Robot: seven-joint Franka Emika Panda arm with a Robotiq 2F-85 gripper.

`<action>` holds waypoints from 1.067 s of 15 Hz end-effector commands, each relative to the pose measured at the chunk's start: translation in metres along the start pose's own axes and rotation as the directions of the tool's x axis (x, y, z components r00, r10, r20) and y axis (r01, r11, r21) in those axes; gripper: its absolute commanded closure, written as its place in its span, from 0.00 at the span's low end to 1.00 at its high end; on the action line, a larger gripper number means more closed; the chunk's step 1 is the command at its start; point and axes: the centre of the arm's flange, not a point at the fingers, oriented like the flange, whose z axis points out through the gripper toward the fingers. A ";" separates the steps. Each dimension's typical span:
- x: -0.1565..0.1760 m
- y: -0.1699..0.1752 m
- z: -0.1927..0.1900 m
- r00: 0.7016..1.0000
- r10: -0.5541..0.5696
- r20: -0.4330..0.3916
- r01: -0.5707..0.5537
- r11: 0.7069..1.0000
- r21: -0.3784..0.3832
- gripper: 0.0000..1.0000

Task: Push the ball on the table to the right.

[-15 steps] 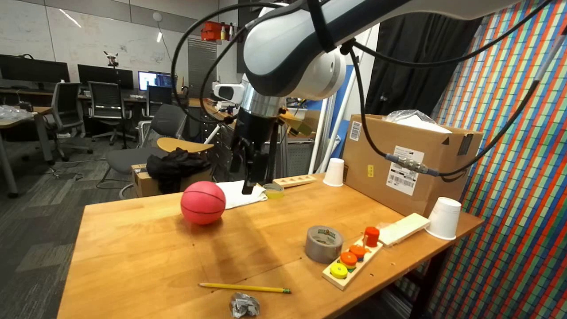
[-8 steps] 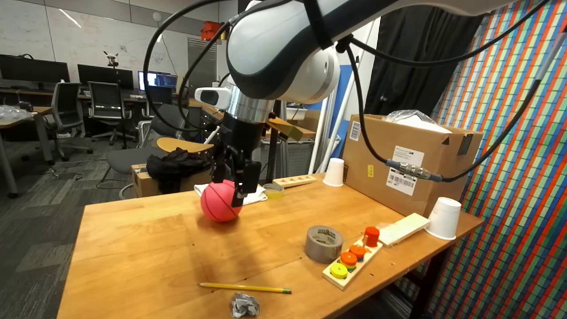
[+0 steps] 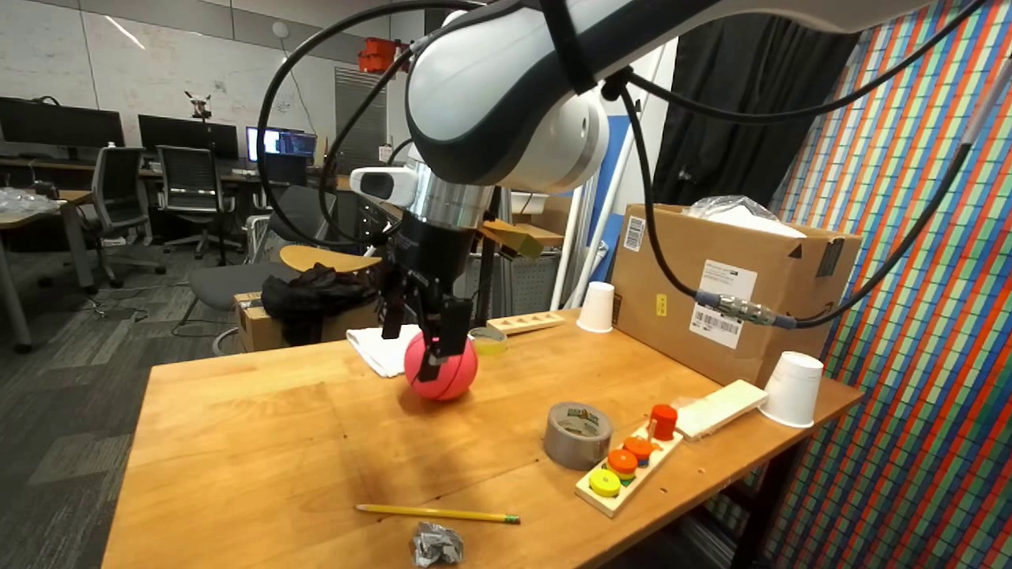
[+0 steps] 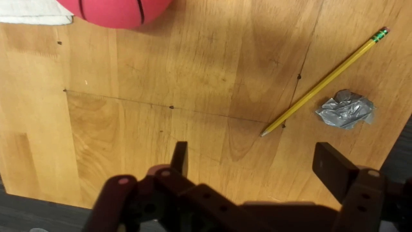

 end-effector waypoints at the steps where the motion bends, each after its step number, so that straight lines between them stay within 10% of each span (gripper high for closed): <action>1: 0.000 -0.001 -0.008 0.999 0.001 -0.051 0.000 1.000 0.014 0.00; 16: -0.052 0.113 0.037 0.990 0.126 -0.063 -0.130 0.990 -0.053 0.00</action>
